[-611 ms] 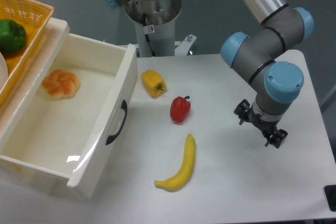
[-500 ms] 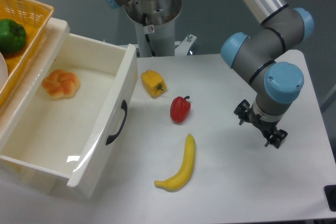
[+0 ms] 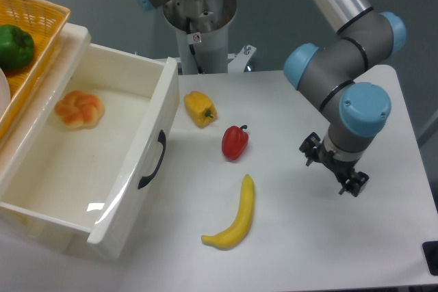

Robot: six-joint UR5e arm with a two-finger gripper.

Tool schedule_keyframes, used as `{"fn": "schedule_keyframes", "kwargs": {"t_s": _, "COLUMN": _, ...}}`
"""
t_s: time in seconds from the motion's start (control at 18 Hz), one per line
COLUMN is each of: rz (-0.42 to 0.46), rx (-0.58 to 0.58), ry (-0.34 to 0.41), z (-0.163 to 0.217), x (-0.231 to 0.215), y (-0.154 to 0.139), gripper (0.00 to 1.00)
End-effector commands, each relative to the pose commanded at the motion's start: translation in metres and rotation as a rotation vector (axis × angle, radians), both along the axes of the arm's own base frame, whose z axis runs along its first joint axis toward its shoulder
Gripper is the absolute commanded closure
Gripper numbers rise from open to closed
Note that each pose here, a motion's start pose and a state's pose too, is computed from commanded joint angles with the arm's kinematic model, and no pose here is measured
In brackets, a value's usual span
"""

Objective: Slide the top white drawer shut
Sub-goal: 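Move the gripper from its start pose toward the open white drawer, then lower the gripper to the front panel of the open white drawer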

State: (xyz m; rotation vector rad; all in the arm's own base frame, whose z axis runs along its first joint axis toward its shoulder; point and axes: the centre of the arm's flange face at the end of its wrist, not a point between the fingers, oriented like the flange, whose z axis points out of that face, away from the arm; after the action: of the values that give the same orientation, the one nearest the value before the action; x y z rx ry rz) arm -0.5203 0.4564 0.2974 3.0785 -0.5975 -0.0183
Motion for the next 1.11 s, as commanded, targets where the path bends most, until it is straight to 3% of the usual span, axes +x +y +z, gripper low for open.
{"fn": "schedule_keyframes", "kwargs": {"t_s": 0.17, "rz": -0.016, "rx": -0.023, "ry": 0.039, "z": 0.019, "x": 0.016, "y": 0.001, "gripper": 0.00}}
{"fn": "schedule_keyframes", "kwargs": {"t_s": 0.5, "rz": 0.113, "rx": 0.019, "ry": 0.060, "z": 0.027, "x": 0.057, "y": 0.037, "gripper": 0.00}}
{"fn": "schedule_keyframes", "kwargs": {"t_s": 0.56, "rz": 0.120, "rx": 0.037, "ry": 0.054, "z": 0.028, "x": 0.065, "y": 0.045, "gripper": 0.04}}
{"fn": "schedule_keyframes", "kwargs": {"t_s": 0.67, "rz": 0.198, "rx": 0.087, "ry": 0.016, "z": 0.032, "x": 0.072, "y": 0.052, "gripper": 0.25}}
{"fn": "schedule_keyframes", "kwargs": {"t_s": 0.94, "rz": 0.433, "rx": 0.190, "ry": -0.124, "z": 0.031, "x": 0.086, "y": 0.063, "gripper": 0.69}}
{"fn": "schedule_keyframes", "kwargs": {"t_s": 1.11, "rz": 0.525, "rx": 0.204, "ry": -0.167, "z": 0.029, "x": 0.097, "y": 0.070, "gripper": 0.79}}
